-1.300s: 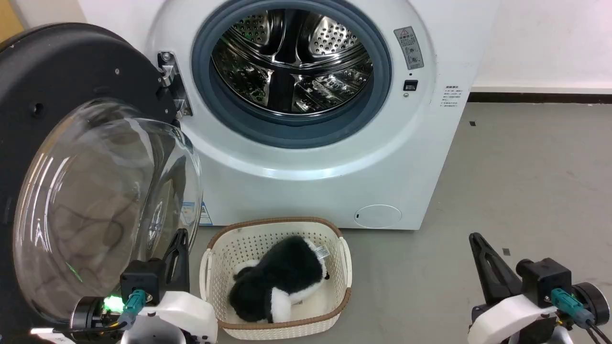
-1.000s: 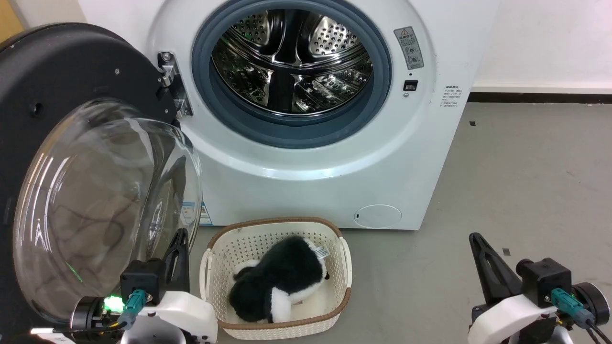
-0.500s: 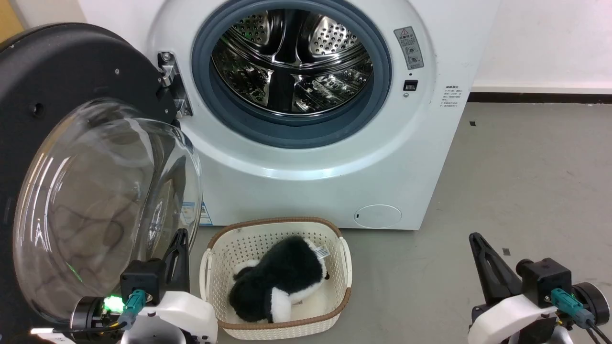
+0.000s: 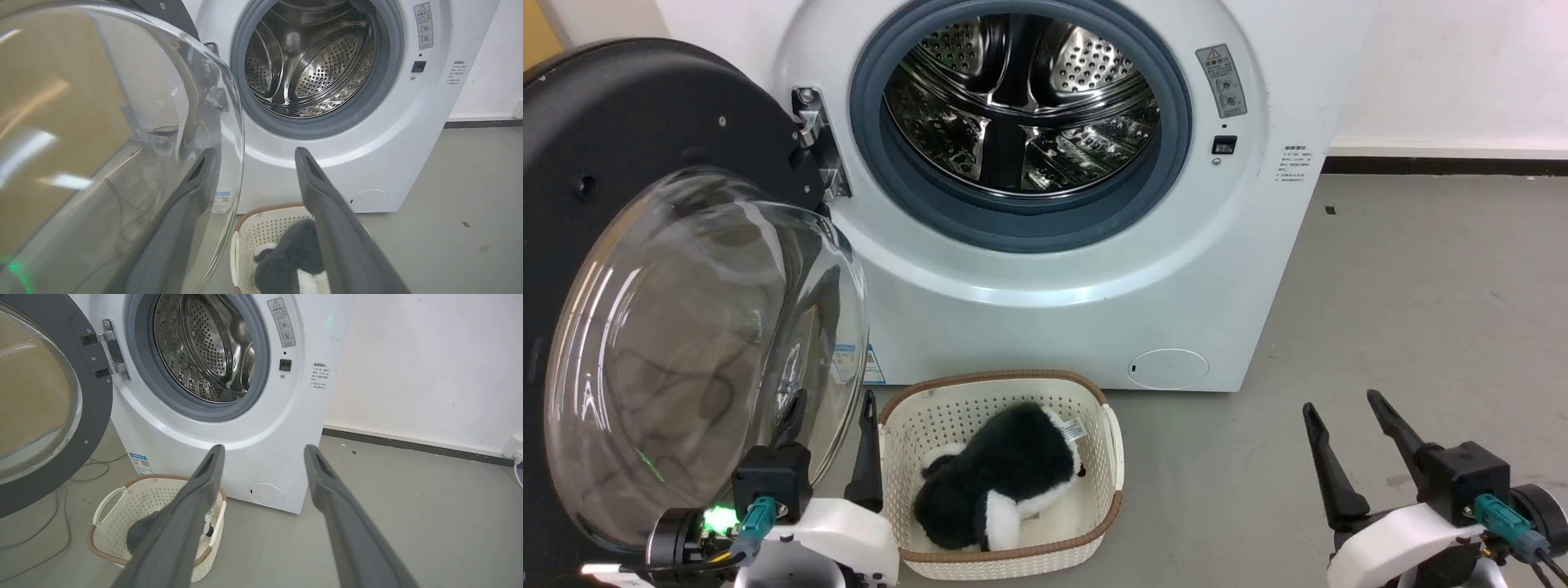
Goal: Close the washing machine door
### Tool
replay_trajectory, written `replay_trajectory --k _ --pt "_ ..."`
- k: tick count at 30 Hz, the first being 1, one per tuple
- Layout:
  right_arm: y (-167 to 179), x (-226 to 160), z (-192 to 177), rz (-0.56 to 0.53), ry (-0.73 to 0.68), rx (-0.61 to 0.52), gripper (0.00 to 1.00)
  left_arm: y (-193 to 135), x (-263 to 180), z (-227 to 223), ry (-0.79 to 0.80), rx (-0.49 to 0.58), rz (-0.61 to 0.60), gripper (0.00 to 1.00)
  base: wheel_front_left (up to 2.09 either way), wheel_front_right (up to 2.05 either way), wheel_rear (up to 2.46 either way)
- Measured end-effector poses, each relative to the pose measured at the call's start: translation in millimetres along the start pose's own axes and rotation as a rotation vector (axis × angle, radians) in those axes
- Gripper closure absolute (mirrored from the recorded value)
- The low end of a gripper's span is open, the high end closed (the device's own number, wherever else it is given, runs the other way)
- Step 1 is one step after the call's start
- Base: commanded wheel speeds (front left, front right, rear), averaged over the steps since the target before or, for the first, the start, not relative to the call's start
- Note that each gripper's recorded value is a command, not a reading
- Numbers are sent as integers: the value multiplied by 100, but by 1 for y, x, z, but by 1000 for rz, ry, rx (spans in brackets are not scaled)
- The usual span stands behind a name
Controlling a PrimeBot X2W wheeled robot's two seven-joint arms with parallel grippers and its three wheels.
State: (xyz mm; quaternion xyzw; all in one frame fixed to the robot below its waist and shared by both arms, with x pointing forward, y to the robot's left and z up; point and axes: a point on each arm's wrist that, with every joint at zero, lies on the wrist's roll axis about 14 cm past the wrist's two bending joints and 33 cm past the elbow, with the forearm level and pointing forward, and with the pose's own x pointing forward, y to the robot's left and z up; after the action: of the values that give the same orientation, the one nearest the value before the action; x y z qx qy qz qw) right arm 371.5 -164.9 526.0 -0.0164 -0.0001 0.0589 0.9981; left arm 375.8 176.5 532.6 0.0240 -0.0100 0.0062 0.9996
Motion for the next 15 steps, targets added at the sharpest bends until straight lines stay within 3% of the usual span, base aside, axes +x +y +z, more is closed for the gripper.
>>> replay_trajectory --k 1,2,3,4,15 --pt "0 0 0 -1 -2 2 0 0 0 0 -1 0 3 0 0 0 0" --pt "-1 0 1 -3 -5 6 0 0 0 0 -4 0 3 53 0 0 0" --pt "-1 0 1 -4 -8 8 0 0 0 1 -6 0 6 73 0 0 0" --pt "-2 0 1 -6 -9 9 0 0 0 0 -6 0 9 100 0 0 0" --pt "-4 5 3 -11 -35 52 0 12 4 26 -102 14 55 100 0 0 0"
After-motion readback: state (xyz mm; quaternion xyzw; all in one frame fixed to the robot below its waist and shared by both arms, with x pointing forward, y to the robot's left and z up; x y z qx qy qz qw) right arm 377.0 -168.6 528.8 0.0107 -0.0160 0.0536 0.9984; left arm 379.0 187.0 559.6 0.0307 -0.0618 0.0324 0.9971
